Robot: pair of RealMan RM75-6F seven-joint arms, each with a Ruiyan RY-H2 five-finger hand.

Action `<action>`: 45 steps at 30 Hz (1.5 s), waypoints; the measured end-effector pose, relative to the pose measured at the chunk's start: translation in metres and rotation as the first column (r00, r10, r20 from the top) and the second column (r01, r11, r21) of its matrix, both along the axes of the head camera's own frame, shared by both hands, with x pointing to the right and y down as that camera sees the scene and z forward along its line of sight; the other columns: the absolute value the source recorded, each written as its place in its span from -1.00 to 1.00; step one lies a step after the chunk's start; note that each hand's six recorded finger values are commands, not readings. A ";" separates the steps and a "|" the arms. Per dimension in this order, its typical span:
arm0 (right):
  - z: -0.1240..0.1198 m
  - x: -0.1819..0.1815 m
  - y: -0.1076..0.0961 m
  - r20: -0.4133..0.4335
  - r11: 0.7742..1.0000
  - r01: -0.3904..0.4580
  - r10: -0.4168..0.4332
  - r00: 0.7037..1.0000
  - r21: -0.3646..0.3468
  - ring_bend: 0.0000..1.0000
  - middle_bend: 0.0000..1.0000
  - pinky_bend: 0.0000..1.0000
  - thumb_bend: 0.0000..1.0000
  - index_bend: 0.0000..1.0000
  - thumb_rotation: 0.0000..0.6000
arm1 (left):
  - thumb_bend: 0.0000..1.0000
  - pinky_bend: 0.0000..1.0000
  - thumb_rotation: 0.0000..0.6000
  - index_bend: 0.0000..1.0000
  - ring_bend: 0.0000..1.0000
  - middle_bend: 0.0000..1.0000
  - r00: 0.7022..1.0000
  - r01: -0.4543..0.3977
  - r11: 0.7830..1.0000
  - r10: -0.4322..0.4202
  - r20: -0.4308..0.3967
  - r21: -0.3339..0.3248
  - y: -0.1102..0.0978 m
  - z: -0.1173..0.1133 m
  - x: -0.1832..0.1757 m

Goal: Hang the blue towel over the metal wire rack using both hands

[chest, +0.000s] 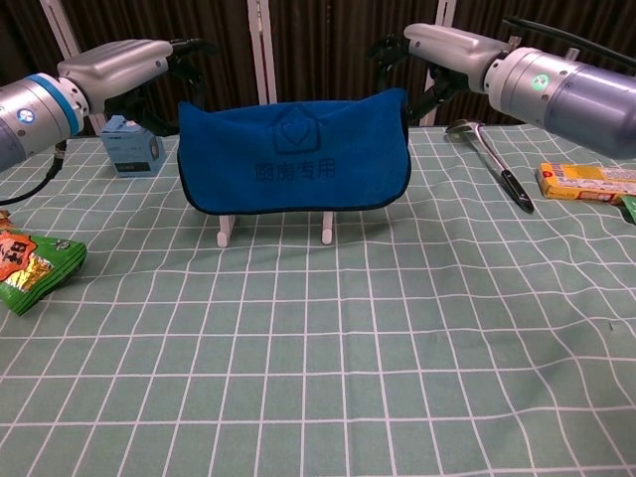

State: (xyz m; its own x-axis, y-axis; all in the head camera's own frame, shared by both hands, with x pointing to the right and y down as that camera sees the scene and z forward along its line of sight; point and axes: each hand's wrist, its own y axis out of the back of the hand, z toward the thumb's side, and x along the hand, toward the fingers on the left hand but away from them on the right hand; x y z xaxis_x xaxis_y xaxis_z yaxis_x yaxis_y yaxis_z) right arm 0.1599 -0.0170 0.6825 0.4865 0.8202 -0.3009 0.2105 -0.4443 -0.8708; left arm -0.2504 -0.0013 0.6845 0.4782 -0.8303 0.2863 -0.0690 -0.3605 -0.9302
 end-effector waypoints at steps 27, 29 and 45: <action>0.008 0.000 0.002 -0.013 1.000 -0.001 0.001 1.000 -0.005 -1.00 -0.80 -1.00 -0.93 -0.41 1.00 | -0.41 -1.00 1.00 -1.00 -1.00 -1.00 0.999 0.027 0.999 -0.027 0.025 -0.024 -0.001 0.005 -0.011; 0.008 0.001 0.001 -0.015 1.000 -0.004 0.004 1.000 -0.002 -1.00 -0.80 -1.00 -0.93 -0.41 1.00 | -0.58 -1.00 1.00 -1.00 -1.00 -1.00 0.999 0.033 0.999 -0.032 0.029 -0.025 -0.001 0.005 -0.013; -0.001 0.020 0.009 -0.023 1.000 0.007 -0.006 1.000 0.015 -1.00 -0.80 -1.00 -0.93 -0.41 1.00 | -0.95 -1.00 1.00 -1.00 -1.00 -1.00 0.994 0.084 0.996 -0.083 0.073 -0.015 -0.003 -0.007 -0.053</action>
